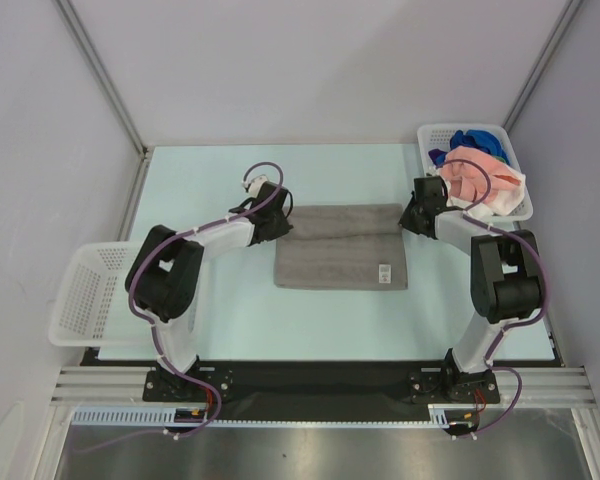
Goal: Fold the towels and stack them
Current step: Fold the towel
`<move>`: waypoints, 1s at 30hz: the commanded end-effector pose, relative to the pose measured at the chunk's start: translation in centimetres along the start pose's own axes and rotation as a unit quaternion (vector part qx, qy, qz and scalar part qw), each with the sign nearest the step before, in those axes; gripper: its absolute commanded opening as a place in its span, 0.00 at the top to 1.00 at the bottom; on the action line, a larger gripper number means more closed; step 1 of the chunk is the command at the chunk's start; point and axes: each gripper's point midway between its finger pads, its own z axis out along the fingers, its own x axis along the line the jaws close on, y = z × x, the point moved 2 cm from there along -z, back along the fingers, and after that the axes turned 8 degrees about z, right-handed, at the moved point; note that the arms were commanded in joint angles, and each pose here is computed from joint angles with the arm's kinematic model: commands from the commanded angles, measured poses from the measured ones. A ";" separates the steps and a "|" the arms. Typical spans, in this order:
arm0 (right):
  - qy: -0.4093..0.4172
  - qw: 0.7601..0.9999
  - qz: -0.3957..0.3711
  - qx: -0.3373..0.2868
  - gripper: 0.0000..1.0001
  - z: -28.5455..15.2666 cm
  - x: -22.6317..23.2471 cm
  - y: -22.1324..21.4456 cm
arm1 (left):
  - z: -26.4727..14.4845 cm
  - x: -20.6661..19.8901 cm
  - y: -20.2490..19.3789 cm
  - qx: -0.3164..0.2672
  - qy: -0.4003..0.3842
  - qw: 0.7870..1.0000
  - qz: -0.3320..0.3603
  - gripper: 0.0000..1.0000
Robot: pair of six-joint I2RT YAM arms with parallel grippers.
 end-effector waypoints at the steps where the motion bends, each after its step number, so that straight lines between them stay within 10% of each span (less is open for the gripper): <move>1: 0.020 0.999 -0.006 -0.027 1.00 -1.9 1.4 2.4 | -0.4 -0.2 1.7 -0.019 0.001 1.000 0.012 1.00; 30: 0.040 0.999 -0.024 -0.025 1.00 -6.9 1.7 0.7 | -4.9 0.5 1.9 -0.034 -0.031 0.999 0.021 1.00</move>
